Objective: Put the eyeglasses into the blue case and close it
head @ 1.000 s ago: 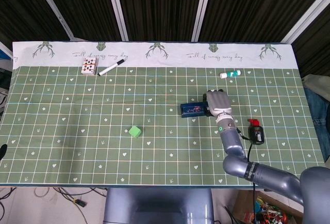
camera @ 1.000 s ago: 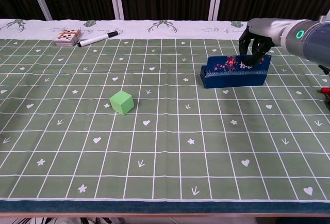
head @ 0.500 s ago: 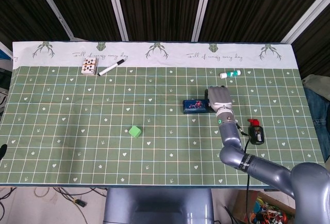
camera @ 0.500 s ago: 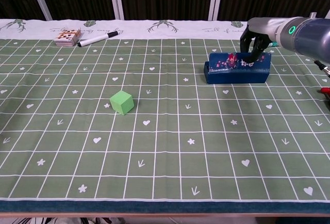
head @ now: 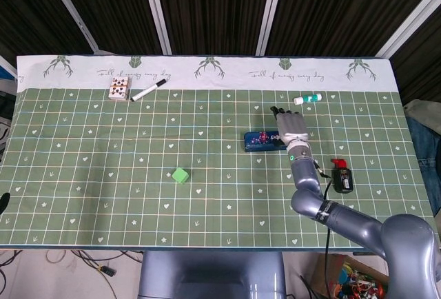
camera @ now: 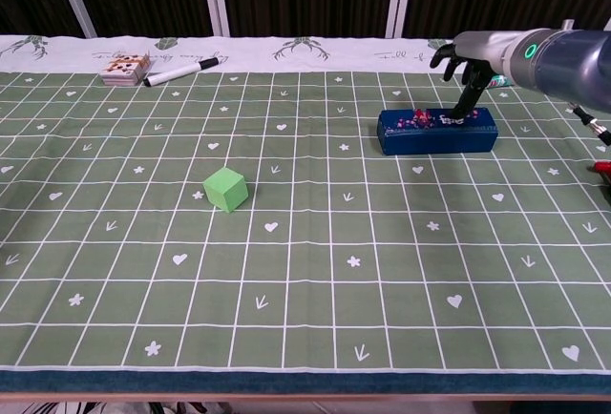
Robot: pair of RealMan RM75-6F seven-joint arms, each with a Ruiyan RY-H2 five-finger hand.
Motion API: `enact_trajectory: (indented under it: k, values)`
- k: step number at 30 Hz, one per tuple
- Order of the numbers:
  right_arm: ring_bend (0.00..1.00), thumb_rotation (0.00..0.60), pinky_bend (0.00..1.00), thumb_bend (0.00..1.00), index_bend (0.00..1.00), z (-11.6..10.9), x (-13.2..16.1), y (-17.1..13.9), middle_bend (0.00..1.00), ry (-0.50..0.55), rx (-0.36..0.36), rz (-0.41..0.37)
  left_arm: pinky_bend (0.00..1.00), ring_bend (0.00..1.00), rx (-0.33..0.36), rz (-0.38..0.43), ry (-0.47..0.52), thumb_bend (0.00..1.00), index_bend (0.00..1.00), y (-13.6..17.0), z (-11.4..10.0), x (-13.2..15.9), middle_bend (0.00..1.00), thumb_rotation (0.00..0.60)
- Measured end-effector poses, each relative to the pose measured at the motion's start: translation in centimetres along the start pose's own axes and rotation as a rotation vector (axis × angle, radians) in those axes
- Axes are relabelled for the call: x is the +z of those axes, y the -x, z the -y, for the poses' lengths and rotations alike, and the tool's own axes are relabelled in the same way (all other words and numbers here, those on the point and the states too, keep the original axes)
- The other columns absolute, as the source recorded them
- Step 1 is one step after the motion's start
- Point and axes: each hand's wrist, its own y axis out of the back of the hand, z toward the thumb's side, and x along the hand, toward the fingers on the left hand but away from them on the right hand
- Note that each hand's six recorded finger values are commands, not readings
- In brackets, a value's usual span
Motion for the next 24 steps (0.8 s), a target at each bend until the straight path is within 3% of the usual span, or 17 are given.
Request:
enact_trajectory:
  k: [13,19,24]
  values:
    - [0.2,0.6,0.24,0.25,0.11,-2.5,-0.5,-2.6,0.17,0.071,-0.094,-0.046,0.0,0.0,0.004,-0.002,0.0,0.32,0.22,-0.1,-0.1,-0.1,0.0,0.6]
    - [0.17,0.6,0.24,0.16,0.11,-3.5,-2.8,-7.2,0.15,0.108,-0.146,-0.098,0.0,0.0,0.004,0.005,-0.001,0.32,0.22,-0.1,0.0,0.1,0.0,0.6]
    - [0.16,0.6,0.23,0.15,0.11,-4.0,-5.8,-12.0,0.14,0.119,-0.203,-0.138,0.0,0.0,0.009,0.017,0.002,0.32,0.22,0.0,-0.1,0.6,0.0,0.6]
